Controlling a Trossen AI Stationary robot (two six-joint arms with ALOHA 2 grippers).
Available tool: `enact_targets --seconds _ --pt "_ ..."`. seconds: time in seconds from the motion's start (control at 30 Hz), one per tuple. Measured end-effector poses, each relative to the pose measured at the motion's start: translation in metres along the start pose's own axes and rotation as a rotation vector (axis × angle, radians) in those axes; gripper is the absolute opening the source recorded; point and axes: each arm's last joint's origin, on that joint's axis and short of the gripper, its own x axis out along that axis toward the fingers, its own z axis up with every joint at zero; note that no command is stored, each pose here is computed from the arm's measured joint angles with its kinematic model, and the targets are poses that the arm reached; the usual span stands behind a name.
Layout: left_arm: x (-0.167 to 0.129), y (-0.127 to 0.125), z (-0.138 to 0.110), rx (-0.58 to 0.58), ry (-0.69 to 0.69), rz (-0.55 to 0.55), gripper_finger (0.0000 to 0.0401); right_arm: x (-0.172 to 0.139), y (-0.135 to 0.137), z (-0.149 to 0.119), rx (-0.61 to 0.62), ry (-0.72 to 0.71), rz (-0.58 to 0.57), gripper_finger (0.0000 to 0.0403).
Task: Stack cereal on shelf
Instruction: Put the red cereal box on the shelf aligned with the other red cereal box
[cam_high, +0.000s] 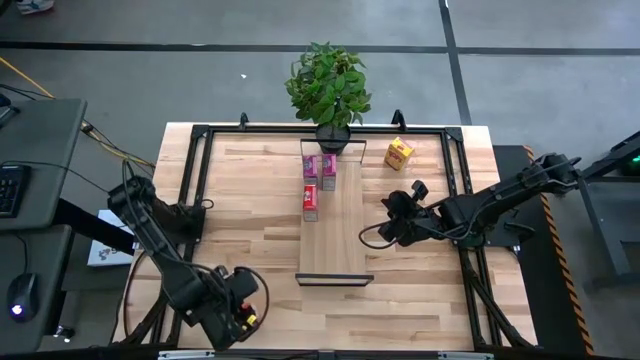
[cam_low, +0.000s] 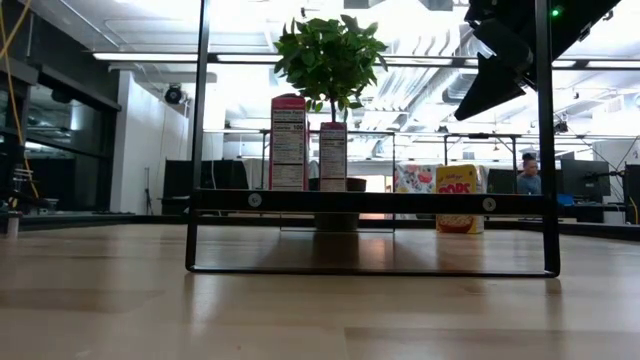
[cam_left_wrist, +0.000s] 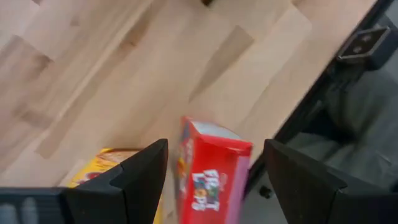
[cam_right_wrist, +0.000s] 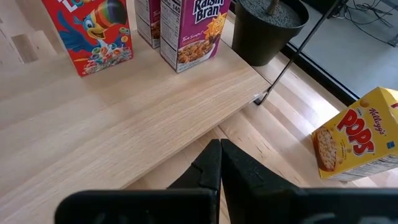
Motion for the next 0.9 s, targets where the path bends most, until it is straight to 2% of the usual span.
enact_targets --seconds 0.3,0.5,0.57,0.8,0.9 --pt "-0.001 -0.001 -0.005 0.132 0.03 -0.012 0.0255 0.0 0.0 0.0 0.0 0.002 -0.001 0.0" --pt "0.007 -0.012 -0.01 0.207 0.058 -0.08 0.0255 0.0 0.0 0.0 0.016 0.003 -0.001 0.0" --pt "0.009 -0.013 -0.011 0.209 0.058 -0.079 0.0255 0.0 0.0 0.0 0.022 0.005 -0.002 0.0" --pt "0.011 -0.001 -0.011 0.165 0.049 0.053 0.0255 0.0 0.0 -0.001 0.032 0.006 -0.002 0.0" --pt "0.011 -0.003 -0.01 0.145 0.044 0.041 0.0255 0.0 0.0 -0.001 0.032 0.006 -0.002 0.0"
